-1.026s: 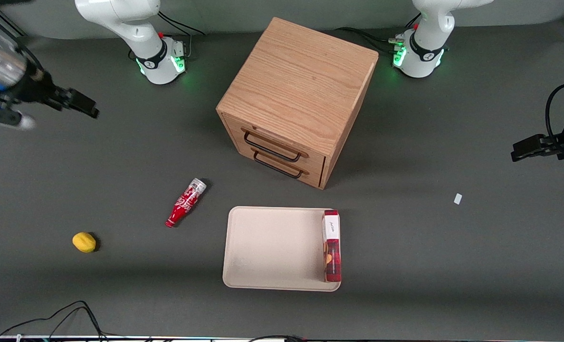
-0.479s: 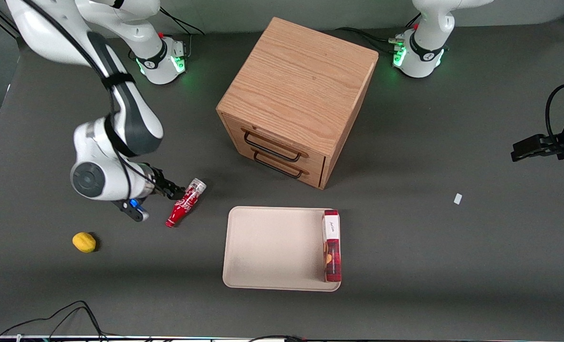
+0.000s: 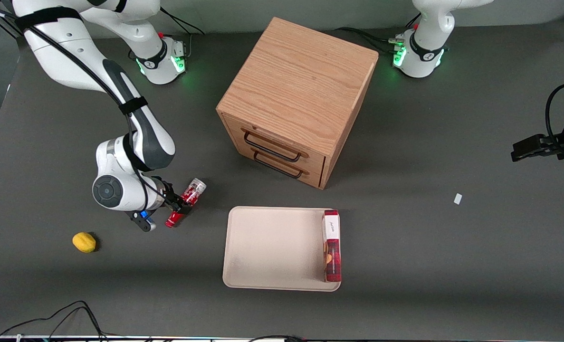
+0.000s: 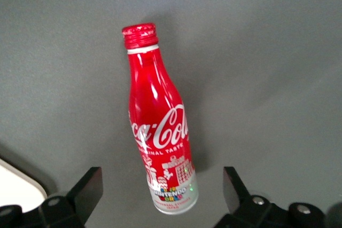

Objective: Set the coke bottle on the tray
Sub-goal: 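Close the right gripper around the bottle's body, then lift the bottle and turn it upright in the right gripper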

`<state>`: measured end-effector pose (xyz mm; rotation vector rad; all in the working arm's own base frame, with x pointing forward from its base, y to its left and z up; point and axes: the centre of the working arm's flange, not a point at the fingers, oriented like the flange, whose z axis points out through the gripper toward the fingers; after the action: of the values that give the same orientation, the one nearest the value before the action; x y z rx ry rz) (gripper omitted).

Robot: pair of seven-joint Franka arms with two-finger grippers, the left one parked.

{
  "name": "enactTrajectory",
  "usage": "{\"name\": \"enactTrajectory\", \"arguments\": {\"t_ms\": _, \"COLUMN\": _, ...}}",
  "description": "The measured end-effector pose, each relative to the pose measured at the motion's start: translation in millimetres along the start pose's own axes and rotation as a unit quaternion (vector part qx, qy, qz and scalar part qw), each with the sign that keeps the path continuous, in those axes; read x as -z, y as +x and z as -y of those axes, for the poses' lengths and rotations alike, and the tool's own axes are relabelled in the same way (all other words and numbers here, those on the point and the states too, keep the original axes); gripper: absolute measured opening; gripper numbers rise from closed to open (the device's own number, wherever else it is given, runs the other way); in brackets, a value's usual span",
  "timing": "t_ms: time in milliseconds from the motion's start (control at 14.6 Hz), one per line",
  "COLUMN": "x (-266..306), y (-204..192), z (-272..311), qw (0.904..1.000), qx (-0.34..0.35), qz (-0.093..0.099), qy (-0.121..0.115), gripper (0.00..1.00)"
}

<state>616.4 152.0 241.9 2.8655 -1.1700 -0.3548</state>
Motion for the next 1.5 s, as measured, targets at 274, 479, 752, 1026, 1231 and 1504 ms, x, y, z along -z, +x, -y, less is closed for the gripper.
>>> {"name": "enactTrajectory", "arguments": {"t_ms": 274, "x": -22.1, "y": 0.4, "z": 6.1, "qw": 0.9999, "qx": 0.004, "qz": -0.011, "qy": 0.004, "gripper": 1.0}}
{"name": "enactTrajectory", "arguments": {"t_ms": 479, "x": -39.6, "y": 2.2, "z": 6.0, "qw": 0.9998, "qx": 0.007, "qz": -0.019, "qy": 0.006, "gripper": 1.0}}
{"name": "enactTrajectory", "arguments": {"t_ms": 752, "x": -58.6, "y": 1.5, "z": 2.8, "qw": 0.9996, "qx": 0.008, "qz": -0.025, "qy": 0.012, "gripper": 1.0}}
{"name": "enactTrajectory", "arguments": {"t_ms": 1026, "x": -69.4, "y": -0.5, "z": -0.8, "qw": 0.9994, "qx": 0.008, "qz": -0.028, "qy": 0.017, "gripper": 0.94}}
{"name": "enactTrajectory", "arguments": {"t_ms": 1231, "x": -72.3, "y": -0.9, "z": -2.3, "qw": 0.9994, "qx": 0.008, "qz": -0.029, "qy": 0.018, "gripper": 0.64}}
{"name": "enactTrajectory", "arguments": {"t_ms": 1504, "x": -67.5, "y": 0.7, "z": -1.0, "qw": 0.9993, "qx": 0.009, "qz": -0.031, "qy": 0.019, "gripper": 0.55}}
